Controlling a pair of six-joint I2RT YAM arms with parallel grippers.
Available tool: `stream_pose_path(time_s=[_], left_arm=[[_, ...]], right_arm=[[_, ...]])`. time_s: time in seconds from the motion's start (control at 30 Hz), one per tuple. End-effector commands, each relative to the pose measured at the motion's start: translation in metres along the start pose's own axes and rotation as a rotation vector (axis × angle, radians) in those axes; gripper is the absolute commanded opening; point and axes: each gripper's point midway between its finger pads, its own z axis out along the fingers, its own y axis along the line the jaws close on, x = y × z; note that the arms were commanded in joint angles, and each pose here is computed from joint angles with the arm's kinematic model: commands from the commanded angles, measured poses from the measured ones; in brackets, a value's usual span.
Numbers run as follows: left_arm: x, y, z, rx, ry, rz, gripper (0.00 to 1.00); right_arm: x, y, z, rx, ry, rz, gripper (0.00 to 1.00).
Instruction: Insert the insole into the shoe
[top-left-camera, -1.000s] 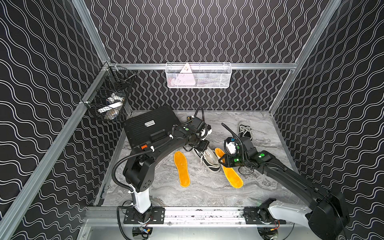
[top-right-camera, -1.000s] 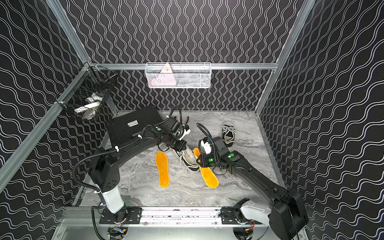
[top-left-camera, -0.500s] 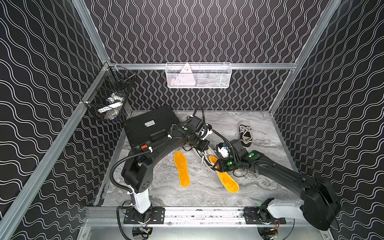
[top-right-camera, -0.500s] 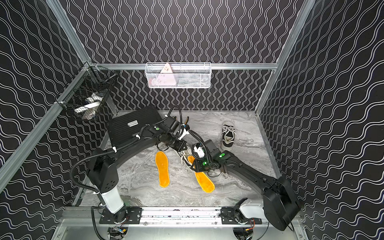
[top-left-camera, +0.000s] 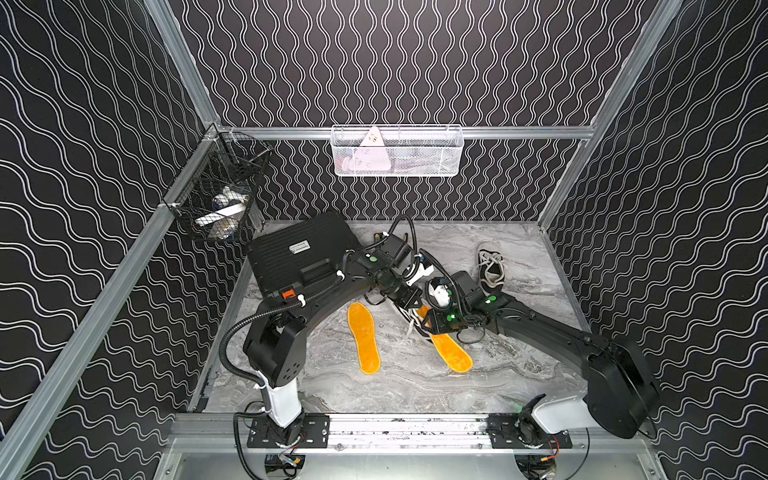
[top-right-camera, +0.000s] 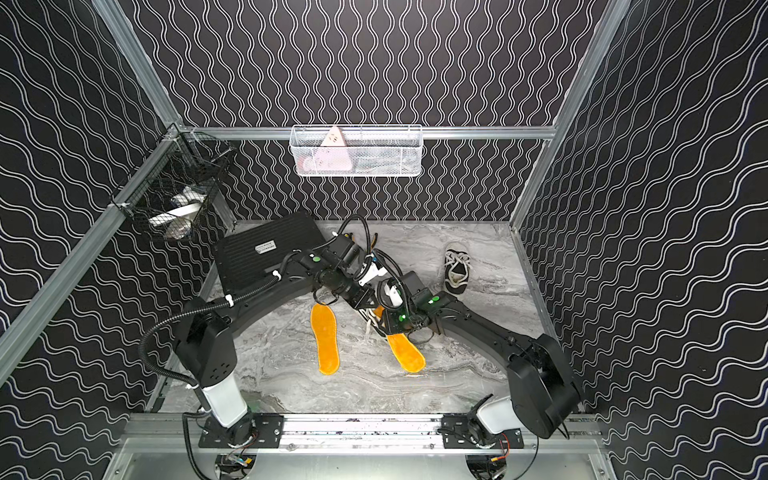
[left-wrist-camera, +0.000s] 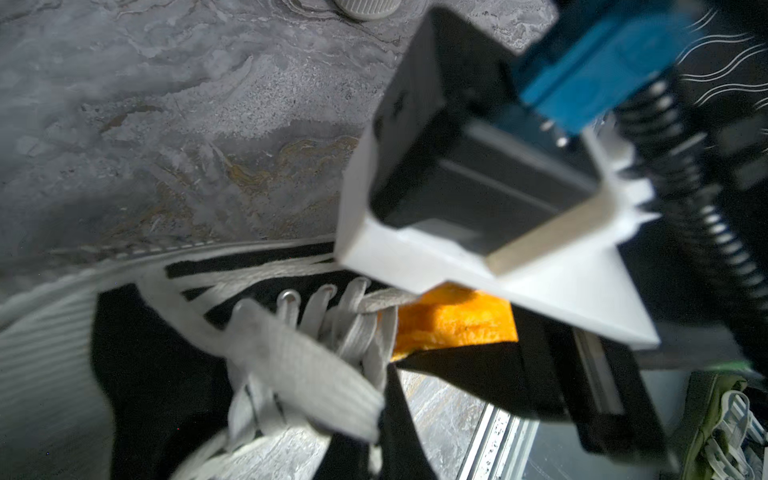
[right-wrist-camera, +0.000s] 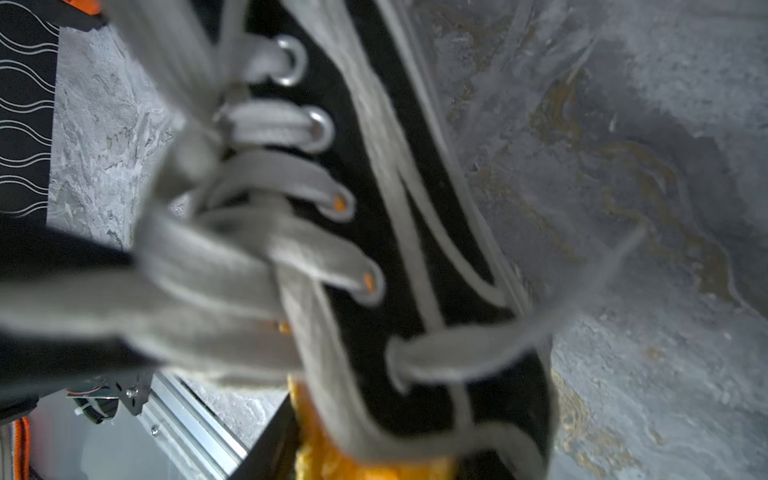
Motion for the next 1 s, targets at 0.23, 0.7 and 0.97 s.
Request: stream_pose_path(time_s=[0.23,0.7,0.97], left_arm=[[0.001,-0.014,0.004,0.122,0.005,0.039,0.00],[0.003,0.013,0.007,0.047,-0.017,-0.044,0.00],[0.003,0.025,0.005,0.003,-0.024,-0.059,0.00]], right_arm=[[-0.025,0.014,-0.005,-0.061,-0.151,-0.203,0.52],[-0.019,0.018,-0.012,-0.098,-0.175,-0.185,0.81],[-0.003,-0.017,-0.029,0.040,-0.141,-0.026,0.79]])
